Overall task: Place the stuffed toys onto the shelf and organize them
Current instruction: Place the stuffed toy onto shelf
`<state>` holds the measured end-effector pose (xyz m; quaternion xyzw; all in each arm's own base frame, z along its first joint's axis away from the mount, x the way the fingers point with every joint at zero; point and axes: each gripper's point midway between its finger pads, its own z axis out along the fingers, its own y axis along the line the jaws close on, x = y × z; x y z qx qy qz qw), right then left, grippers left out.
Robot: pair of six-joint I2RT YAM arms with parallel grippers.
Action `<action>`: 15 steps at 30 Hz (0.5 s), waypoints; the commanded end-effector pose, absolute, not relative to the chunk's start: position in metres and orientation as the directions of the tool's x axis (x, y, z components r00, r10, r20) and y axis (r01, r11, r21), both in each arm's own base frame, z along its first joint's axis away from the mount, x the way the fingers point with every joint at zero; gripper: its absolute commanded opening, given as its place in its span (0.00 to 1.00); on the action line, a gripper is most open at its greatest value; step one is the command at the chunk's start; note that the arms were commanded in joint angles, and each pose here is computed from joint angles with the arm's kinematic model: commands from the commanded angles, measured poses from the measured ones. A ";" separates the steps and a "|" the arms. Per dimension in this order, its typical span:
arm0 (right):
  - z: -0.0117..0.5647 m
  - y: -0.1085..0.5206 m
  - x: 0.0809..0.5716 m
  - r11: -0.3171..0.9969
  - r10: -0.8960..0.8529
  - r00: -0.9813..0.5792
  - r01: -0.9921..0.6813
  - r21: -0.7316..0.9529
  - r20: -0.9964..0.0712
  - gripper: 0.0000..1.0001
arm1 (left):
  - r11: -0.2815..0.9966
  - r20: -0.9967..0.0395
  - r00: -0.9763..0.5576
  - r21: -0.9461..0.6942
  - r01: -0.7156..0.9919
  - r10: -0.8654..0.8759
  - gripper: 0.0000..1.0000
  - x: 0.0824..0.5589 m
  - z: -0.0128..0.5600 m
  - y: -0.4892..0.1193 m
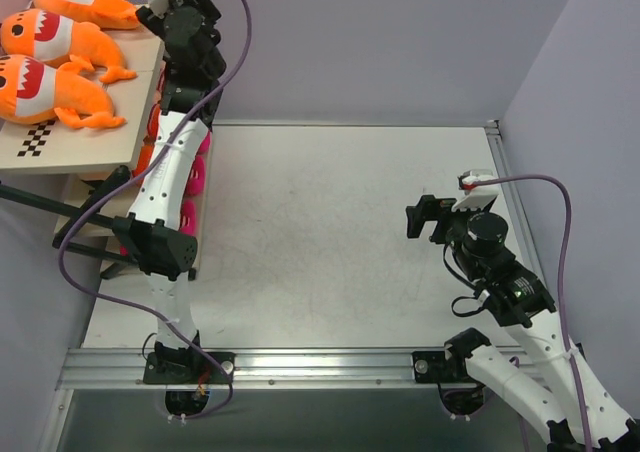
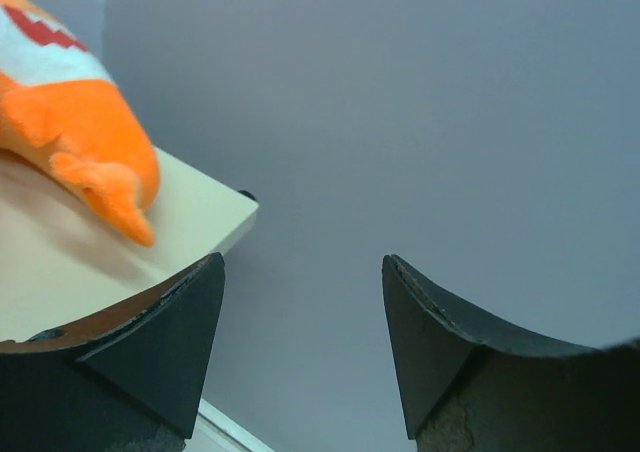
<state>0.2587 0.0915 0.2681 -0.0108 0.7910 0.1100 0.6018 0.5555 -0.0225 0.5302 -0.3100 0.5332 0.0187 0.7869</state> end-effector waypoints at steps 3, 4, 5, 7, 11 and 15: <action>0.268 0.092 0.267 0.980 0.112 -0.266 -0.129 0.151 -0.958 0.99 | 0.885 -0.883 0.446 -0.318 -0.340 -0.146 0.74 0.556 0.562 -0.045; 0.266 0.092 0.267 0.981 0.110 -0.268 -0.128 0.148 -0.957 0.99 | 0.900 -0.897 0.429 -0.270 -0.342 -0.106 0.74 0.560 0.560 -0.049; 0.265 0.093 0.268 0.980 0.109 -0.270 -0.130 0.148 -0.957 1.00 | 0.906 -0.899 0.430 -0.250 -0.342 -0.086 0.74 0.562 0.561 -0.050; 0.262 0.094 0.270 0.980 0.106 -0.281 -0.132 0.148 -0.954 0.99 | 0.918 -0.916 0.401 -0.166 -0.360 -0.008 0.75 0.572 0.552 -0.053; 0.255 0.095 0.272 0.983 0.092 -0.301 -0.127 0.136 -0.949 0.99 | 0.910 -0.917 0.384 -0.064 -0.410 0.108 0.77 0.581 0.548 -0.050; 0.249 0.096 0.274 0.984 0.084 -0.317 -0.123 0.129 -0.945 0.99 | 0.879 -0.921 0.341 0.005 -0.477 0.191 0.81 0.588 0.534 -0.040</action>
